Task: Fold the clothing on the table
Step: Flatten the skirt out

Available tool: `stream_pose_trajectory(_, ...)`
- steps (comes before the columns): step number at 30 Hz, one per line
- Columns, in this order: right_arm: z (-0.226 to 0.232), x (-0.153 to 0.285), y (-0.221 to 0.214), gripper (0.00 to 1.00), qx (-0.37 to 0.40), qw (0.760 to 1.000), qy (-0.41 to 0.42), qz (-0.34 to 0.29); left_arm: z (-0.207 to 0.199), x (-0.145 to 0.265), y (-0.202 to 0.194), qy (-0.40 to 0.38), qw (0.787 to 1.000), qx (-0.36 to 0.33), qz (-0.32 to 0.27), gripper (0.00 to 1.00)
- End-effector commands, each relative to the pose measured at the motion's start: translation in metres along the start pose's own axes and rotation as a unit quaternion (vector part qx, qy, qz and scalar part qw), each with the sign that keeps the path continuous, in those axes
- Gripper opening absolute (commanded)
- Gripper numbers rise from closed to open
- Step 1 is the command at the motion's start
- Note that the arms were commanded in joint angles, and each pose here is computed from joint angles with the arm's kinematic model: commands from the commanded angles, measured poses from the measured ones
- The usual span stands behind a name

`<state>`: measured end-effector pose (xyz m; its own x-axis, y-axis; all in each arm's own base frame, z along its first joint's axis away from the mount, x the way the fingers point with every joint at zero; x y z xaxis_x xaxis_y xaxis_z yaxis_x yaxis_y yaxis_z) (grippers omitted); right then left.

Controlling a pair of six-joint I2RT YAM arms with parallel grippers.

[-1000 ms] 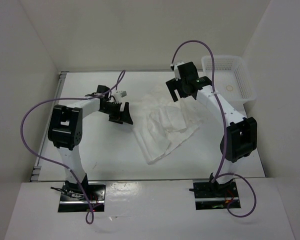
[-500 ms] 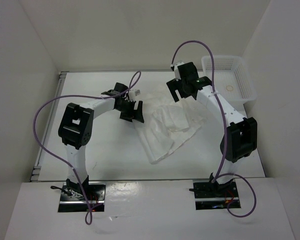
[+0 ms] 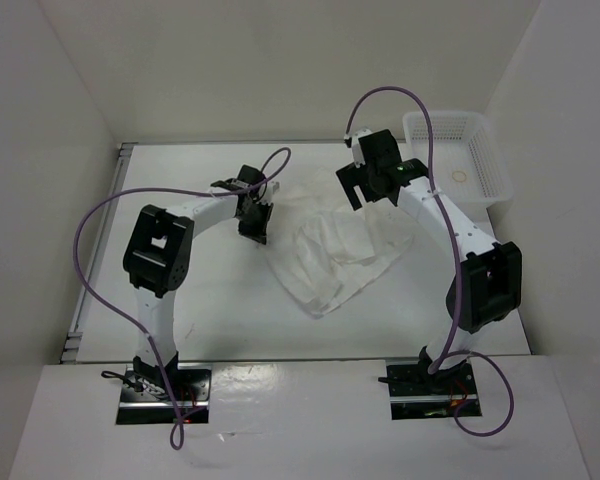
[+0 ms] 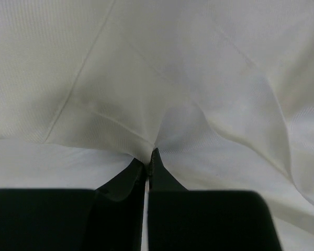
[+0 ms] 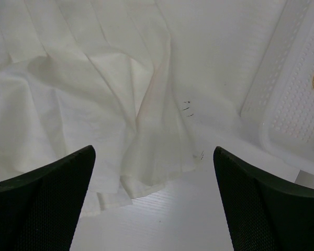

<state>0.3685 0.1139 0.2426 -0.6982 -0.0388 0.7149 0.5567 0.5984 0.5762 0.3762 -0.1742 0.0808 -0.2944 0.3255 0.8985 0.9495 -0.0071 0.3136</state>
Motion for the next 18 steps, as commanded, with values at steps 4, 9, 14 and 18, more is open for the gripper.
stream_pose_trajectory(4, -0.003, 0.011, 0.008, 0.97, -0.005, 0.999, 0.003, -0.032, 0.048, 0.02, -0.004, 0.159, 0.984, -0.06, 0.055, 0.0)
stream_pose_trajectory(9, -0.001, 0.013, 0.011, 0.97, -0.006, 0.999, 0.014, -0.041, 0.069, 0.031, 0.035, 0.216, 0.969, -0.121, 0.016, 0.09)
stream_pose_trajectory(14, 0.002, 0.013, 0.015, 0.97, -0.009, 0.998, 0.033, -0.048, 0.075, 0.072, 0.084, 0.247, 0.957, -0.118, -0.097, 0.59)
stream_pose_trajectory(18, -0.001, 0.021, 0.018, 0.97, -0.011, 0.998, 0.029, -0.057, 0.06, 0.135, 0.106, 0.188, 0.966, -0.071, -0.165, 1.0)
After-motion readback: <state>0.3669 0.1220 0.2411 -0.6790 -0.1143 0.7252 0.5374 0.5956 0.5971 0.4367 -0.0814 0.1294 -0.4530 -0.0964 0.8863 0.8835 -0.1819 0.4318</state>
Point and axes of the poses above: each gripper's point midway between its finger pads, its own x axis back along the fingers, its own z axis along the line the jaws close on, y = z × x, the point moved 7 cm from there along x, back along the fingers, and after that the axes turned 11 degrees about x, right-handed, at the moved point
